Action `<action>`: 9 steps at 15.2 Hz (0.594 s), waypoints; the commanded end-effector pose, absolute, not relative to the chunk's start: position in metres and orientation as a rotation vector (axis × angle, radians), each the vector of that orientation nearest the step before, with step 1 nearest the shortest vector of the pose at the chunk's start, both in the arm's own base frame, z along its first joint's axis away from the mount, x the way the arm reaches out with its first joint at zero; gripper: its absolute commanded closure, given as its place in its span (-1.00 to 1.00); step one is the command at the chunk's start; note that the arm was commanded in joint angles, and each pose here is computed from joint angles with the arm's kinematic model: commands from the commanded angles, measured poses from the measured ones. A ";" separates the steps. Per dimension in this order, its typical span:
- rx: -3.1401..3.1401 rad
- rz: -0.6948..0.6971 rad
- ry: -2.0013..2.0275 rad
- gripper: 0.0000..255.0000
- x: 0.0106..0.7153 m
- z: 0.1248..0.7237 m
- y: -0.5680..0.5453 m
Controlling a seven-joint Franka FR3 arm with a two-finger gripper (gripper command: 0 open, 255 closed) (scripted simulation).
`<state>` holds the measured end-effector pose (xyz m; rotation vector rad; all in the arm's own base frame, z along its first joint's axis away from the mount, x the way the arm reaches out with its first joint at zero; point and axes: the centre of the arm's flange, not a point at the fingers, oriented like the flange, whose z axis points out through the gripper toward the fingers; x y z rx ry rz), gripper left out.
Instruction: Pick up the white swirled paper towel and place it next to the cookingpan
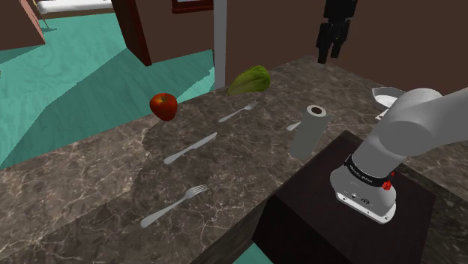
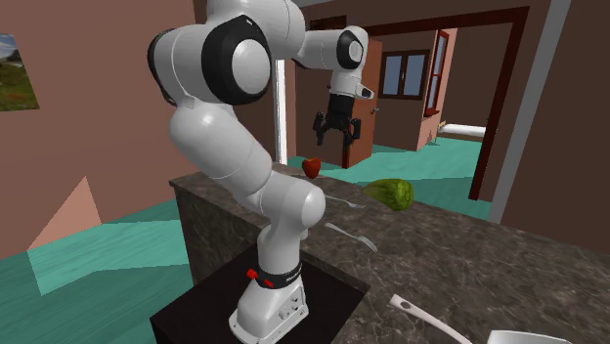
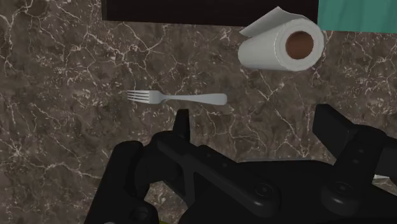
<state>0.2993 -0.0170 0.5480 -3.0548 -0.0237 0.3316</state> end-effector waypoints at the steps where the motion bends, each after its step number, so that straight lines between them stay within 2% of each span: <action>1: -3.055 0.332 -0.024 -1.00 0.299 0.548 -0.017; 9: -3.131 0.111 -0.005 -1.00 0.247 0.475 0.058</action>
